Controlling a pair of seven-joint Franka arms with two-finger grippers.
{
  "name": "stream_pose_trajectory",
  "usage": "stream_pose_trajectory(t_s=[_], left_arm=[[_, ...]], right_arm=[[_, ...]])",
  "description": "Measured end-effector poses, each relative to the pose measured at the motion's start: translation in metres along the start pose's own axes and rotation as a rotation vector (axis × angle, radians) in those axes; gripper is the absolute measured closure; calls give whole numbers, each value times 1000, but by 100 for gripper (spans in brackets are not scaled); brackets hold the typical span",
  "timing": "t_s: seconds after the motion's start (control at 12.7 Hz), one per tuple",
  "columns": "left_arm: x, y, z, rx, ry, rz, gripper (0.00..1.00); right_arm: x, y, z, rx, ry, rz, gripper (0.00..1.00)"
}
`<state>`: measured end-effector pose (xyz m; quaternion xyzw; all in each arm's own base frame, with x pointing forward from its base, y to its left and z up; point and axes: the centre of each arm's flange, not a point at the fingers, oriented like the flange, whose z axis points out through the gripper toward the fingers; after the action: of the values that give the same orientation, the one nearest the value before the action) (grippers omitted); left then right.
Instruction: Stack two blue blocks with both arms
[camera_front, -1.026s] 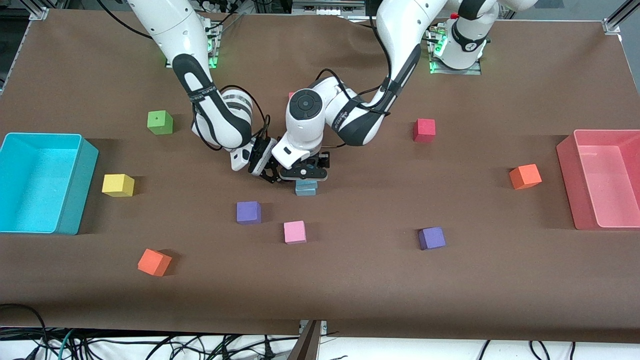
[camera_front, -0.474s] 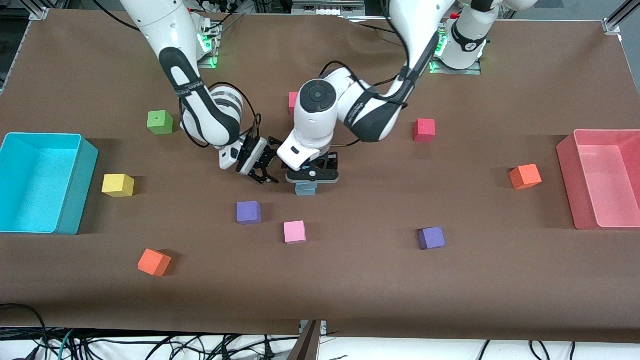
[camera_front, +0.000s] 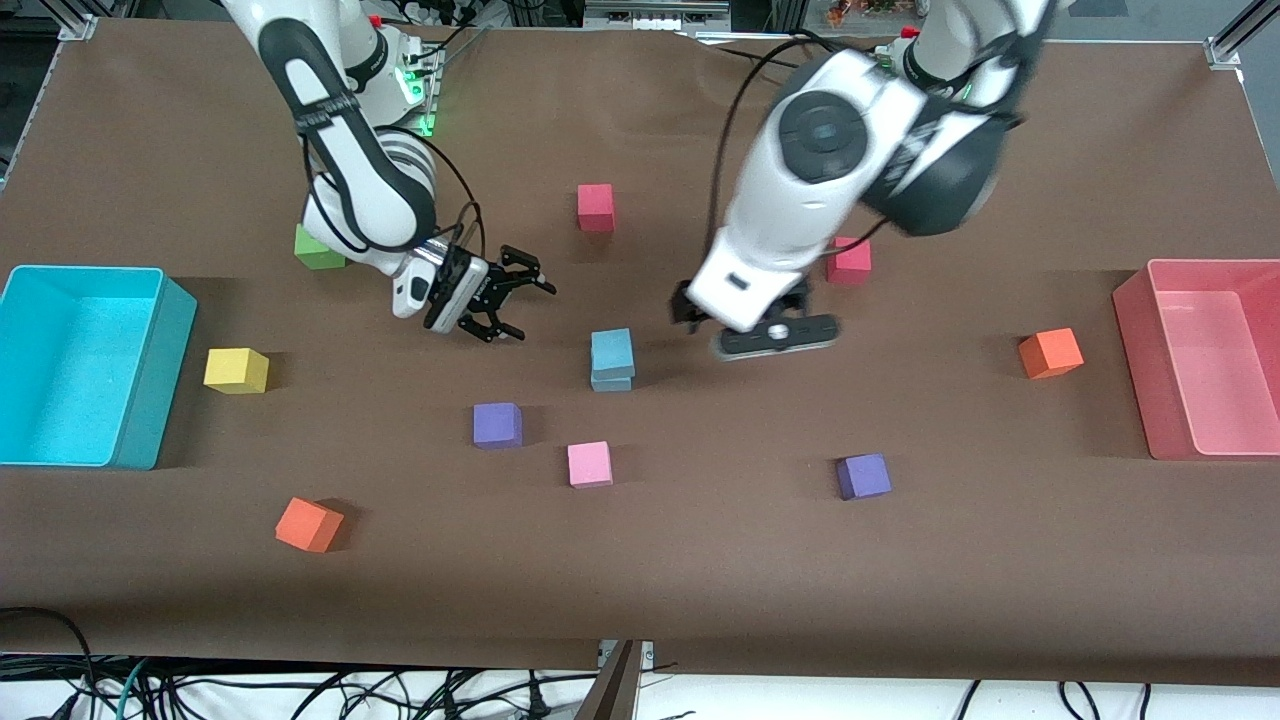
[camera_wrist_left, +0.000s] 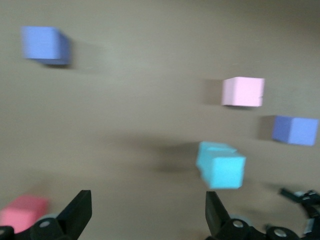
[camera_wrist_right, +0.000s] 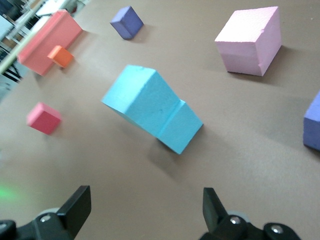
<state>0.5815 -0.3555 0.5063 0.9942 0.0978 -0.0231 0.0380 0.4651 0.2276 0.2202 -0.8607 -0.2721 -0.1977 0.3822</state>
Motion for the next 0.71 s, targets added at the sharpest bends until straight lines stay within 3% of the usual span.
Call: stream_pose_trajectory(t_s=[0.16, 0.32, 0.71], left_arm=[[3, -57, -50, 29, -34, 14, 0], [10, -118, -89, 47, -63, 45, 0], [38, -281, -113, 54, -112, 110, 0]], right_arm=[[13, 5, -34, 47, -60, 73, 1], [20, 11, -64, 74, -164, 117, 1], [19, 41, -144, -7, -431, 161, 1]])
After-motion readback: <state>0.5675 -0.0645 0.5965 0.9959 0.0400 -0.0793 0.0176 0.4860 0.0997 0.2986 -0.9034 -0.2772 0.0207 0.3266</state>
